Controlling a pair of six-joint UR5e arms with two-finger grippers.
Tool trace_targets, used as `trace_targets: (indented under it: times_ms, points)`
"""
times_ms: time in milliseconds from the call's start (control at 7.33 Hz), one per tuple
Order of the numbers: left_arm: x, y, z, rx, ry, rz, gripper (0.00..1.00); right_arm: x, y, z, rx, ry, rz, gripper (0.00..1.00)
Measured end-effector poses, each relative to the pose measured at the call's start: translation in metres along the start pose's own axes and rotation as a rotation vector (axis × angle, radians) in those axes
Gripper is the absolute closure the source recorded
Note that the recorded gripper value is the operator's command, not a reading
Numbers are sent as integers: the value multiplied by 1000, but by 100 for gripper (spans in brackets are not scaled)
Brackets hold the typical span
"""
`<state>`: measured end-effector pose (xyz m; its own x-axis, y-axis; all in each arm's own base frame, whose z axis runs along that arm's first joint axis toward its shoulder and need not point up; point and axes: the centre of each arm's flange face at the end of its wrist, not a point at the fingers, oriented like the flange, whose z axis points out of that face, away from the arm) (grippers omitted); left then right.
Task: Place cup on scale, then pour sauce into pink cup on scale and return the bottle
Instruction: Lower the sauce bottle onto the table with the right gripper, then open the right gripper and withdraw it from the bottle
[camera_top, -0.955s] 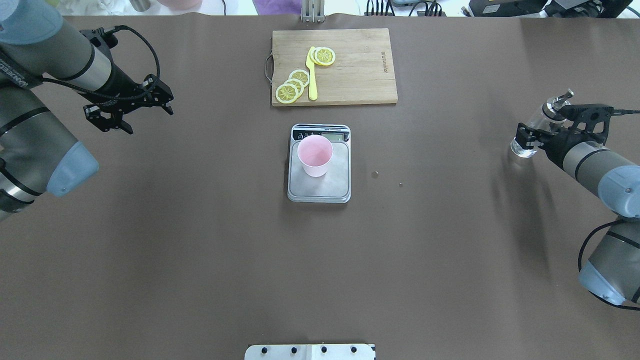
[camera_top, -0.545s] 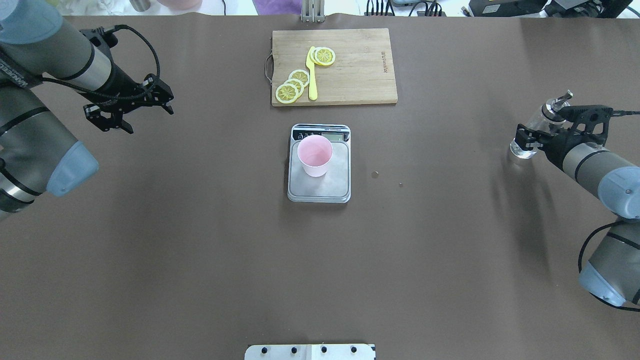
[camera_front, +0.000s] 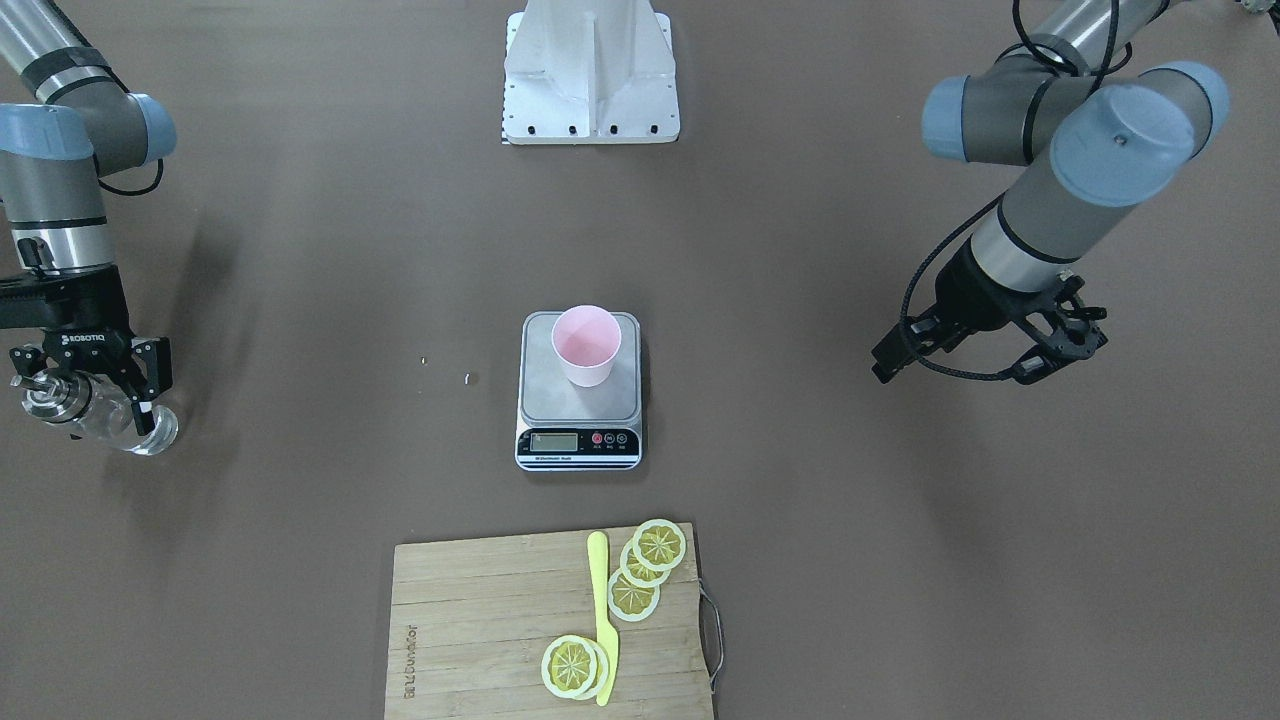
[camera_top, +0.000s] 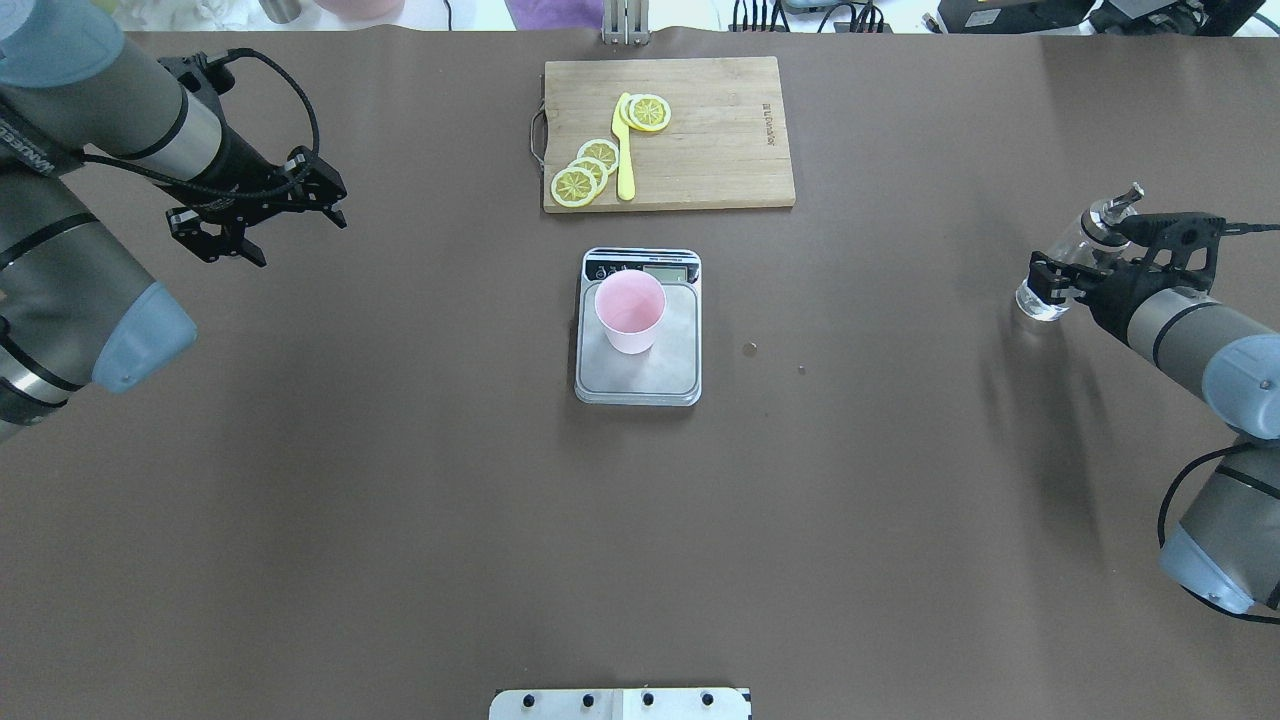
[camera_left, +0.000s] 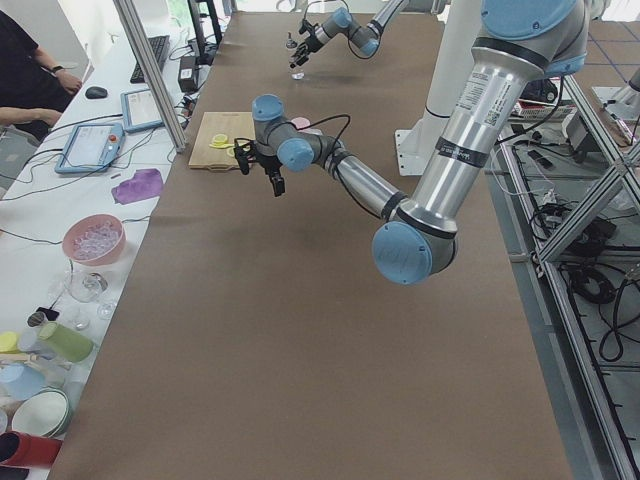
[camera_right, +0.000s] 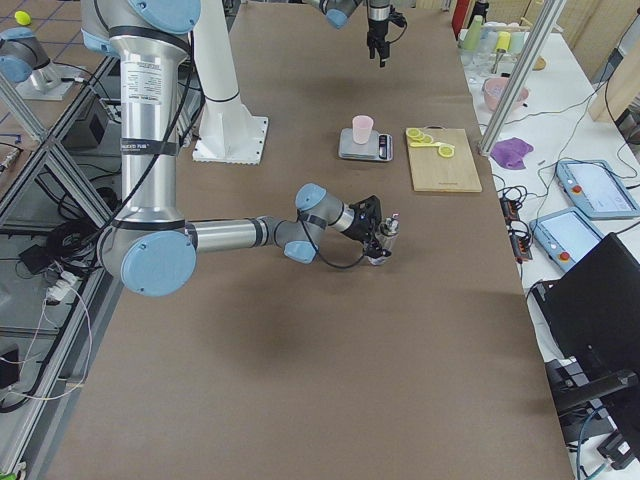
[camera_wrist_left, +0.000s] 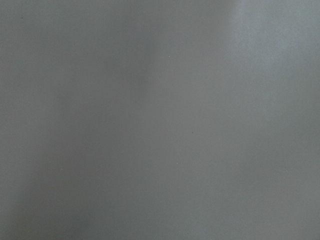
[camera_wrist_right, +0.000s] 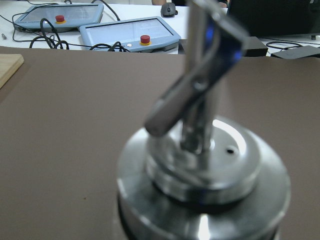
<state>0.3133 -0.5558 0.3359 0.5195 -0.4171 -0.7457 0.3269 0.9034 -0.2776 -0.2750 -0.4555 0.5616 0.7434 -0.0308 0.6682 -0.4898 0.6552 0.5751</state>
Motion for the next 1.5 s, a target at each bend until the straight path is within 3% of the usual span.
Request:
trace_targets:
  times_ms: [273,955,1500]
  points:
    - [-1,0,1,1,-1,-1,1,1,0,0,1,3,0,4]
    - [-1,-1,1,1,-4,-7,1,4,-3,-10,7,-3,4,0]
    - [0,-2,-1,2,-7,-12,1,33,4,-70,-36,-21,12,0]
